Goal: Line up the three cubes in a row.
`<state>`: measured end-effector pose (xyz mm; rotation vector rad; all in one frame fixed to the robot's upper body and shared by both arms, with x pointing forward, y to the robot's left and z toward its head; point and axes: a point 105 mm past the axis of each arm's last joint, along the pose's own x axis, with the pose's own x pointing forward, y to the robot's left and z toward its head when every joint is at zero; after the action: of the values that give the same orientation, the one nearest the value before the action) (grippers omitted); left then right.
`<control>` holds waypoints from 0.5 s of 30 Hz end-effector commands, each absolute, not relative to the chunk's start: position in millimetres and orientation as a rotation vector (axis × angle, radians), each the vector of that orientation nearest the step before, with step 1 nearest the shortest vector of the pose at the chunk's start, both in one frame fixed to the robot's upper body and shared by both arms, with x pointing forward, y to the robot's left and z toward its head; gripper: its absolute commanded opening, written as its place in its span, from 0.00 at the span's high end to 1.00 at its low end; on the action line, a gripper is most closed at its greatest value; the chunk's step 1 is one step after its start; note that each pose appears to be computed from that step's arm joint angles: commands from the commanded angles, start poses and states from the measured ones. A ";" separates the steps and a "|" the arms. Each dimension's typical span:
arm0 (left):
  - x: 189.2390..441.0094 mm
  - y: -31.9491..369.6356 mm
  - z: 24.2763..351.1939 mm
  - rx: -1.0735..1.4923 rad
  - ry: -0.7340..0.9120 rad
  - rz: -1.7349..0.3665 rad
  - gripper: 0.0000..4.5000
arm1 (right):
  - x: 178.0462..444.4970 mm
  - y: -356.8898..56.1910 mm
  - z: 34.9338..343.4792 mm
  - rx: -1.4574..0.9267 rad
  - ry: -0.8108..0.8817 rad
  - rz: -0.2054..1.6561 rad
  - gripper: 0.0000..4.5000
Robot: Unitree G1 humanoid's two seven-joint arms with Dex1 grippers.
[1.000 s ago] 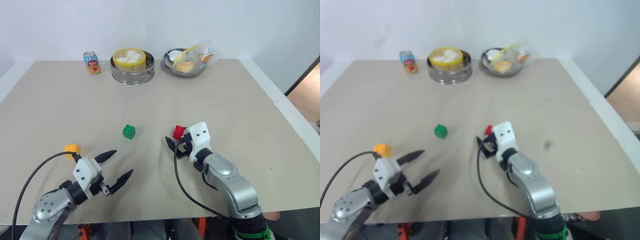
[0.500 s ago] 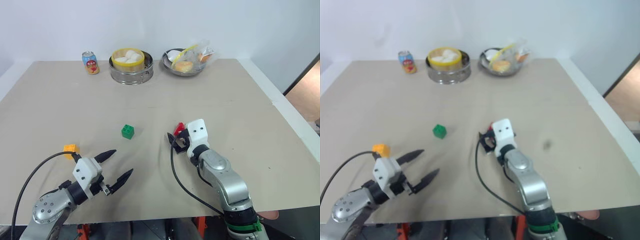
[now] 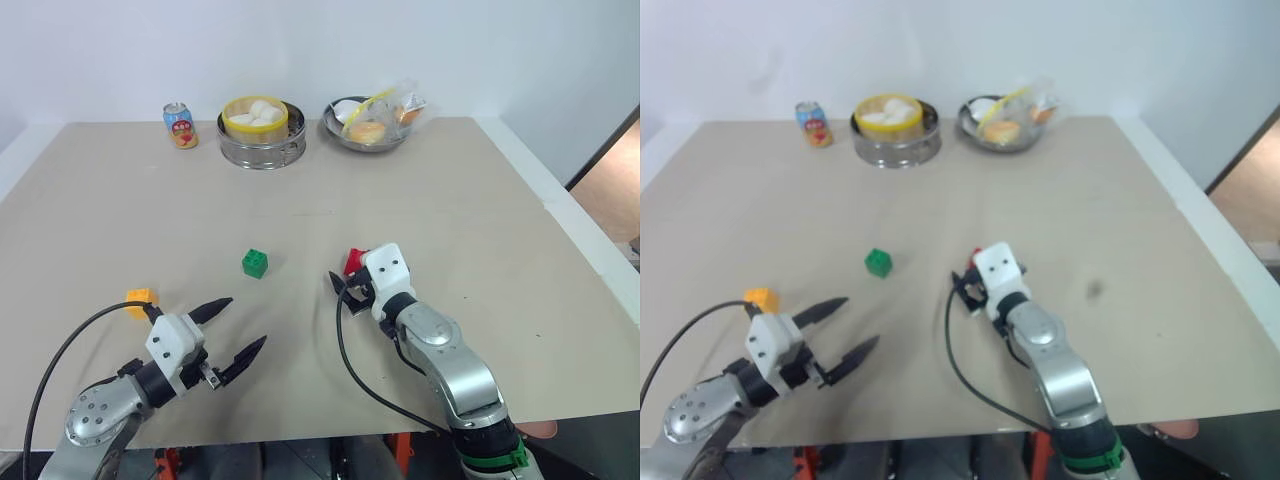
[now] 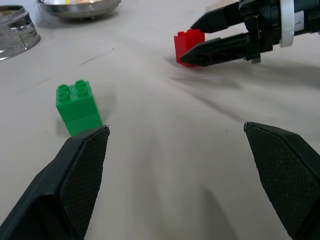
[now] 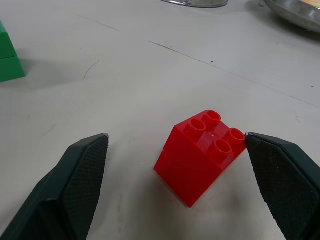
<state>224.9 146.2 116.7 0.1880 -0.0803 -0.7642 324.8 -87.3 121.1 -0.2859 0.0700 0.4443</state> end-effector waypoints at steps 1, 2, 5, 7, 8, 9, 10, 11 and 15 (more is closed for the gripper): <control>225.6 145.4 122.4 0.194 -0.104 -0.763 0.01 | 320.3 -87.8 134.2 -0.292 0.021 0.445 0.00; 225.6 145.5 122.4 0.194 -0.104 -0.763 0.01 | 320.1 -88.3 134.4 -0.290 0.021 0.443 0.00; 225.5 145.4 122.7 0.196 -0.103 -0.766 0.01 | 319.8 -90.4 135.3 -0.288 0.022 0.434 0.00; 225.7 144.7 123.4 0.197 -0.104 -0.769 0.01 | 318.7 -90.3 137.9 -0.282 0.015 0.435 0.00; 225.8 144.5 123.7 0.198 -0.104 -0.770 0.01 | 318.5 -90.4 139.1 -0.276 0.015 0.433 0.00; 225.9 144.4 123.9 0.198 -0.104 -0.770 0.01 | 318.3 -90.4 140.3 -0.273 0.013 0.432 0.00; 225.9 144.1 124.0 0.198 -0.104 -0.771 0.01 | 318.0 -90.1 141.6 -0.274 0.010 0.433 0.00; 226.0 143.8 124.1 0.198 -0.103 -0.771 0.01 | 317.6 -90.0 142.7 -0.273 0.008 0.435 0.00; 226.1 142.8 124.5 0.198 -0.101 -0.774 0.01 | 316.6 -90.9 144.8 -0.271 0.007 0.434 0.00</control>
<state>227.3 145.7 117.1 0.1867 -0.0735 -0.7654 319.4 -92.2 126.0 -0.2797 0.0748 0.4302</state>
